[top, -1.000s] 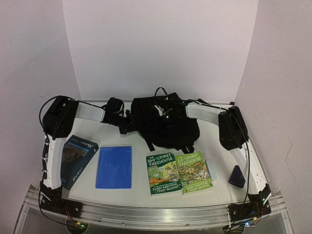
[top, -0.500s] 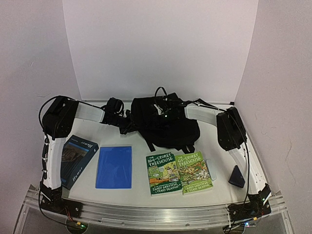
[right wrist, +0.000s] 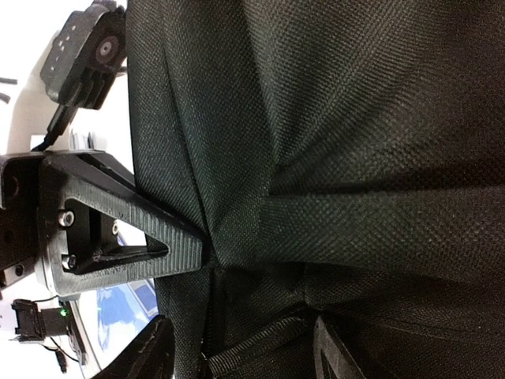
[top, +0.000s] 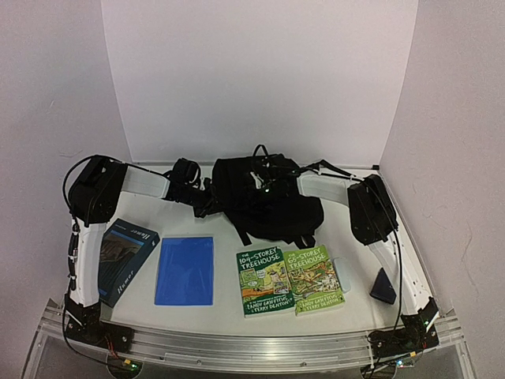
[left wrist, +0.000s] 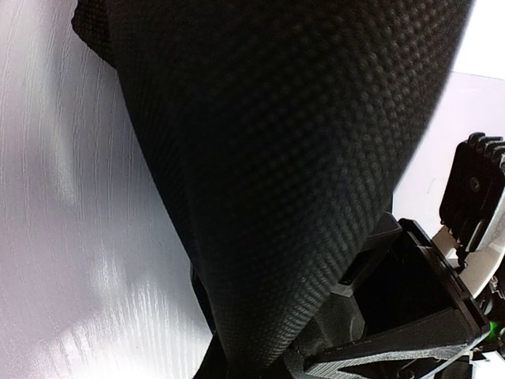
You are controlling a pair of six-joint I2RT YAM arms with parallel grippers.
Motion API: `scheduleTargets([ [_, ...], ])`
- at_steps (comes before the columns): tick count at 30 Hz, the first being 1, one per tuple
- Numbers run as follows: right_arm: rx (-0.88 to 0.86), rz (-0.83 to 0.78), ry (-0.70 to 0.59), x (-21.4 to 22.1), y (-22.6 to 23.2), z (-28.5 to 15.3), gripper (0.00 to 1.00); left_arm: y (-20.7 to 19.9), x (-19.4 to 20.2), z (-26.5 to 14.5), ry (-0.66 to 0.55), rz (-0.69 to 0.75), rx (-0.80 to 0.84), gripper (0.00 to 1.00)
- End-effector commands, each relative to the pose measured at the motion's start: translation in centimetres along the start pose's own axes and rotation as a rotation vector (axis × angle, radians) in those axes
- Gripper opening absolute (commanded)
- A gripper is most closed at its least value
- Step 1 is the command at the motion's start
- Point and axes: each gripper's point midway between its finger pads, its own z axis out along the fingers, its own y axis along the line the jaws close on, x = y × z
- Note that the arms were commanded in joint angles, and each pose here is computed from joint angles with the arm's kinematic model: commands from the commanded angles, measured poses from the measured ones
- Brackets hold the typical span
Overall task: Pack the student bag
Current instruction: Unzip the student bag at the center of the board.
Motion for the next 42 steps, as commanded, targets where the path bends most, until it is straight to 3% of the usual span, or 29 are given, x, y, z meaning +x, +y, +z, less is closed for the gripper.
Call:
scheduleTargets([
  [1, -0.005, 0.027, 0.023, 1.1, 0.4, 1.4, 0.52, -3.7, 0.2, -1.0, -0.003, 0.083, 0.06, 0.0],
  [8, -0.01, 0.002, -0.007, -0.1, 1.2, 0.2, 0.11, -3.1, 0.1, -0.9, -0.01, 0.069, 0.031, 0.0],
  [11, -0.029, -0.023, -0.038, -1.5, 2.5, -1.3, 0.0, -2.7, 0.2, -0.9, -0.012, 0.059, 0.016, 0.0],
  [25, -0.067, -0.058, -0.122, -4.8, 5.1, -7.2, 0.0, -2.2, 0.0, -1.1, -0.044, 0.038, 0.001, 0.0],
  [36, -0.026, 0.006, -0.085, -3.1, 1.6, -8.3, 0.0, -1.5, -1.4, -2.2, -0.107, -0.035, 0.02, 0.0],
  [42, 0.018, 0.02, -0.112, -3.3, -0.5, -11.8, 0.0, -0.4, -3.5, -3.7, -0.166, -0.08, 0.007, 0.0],
])
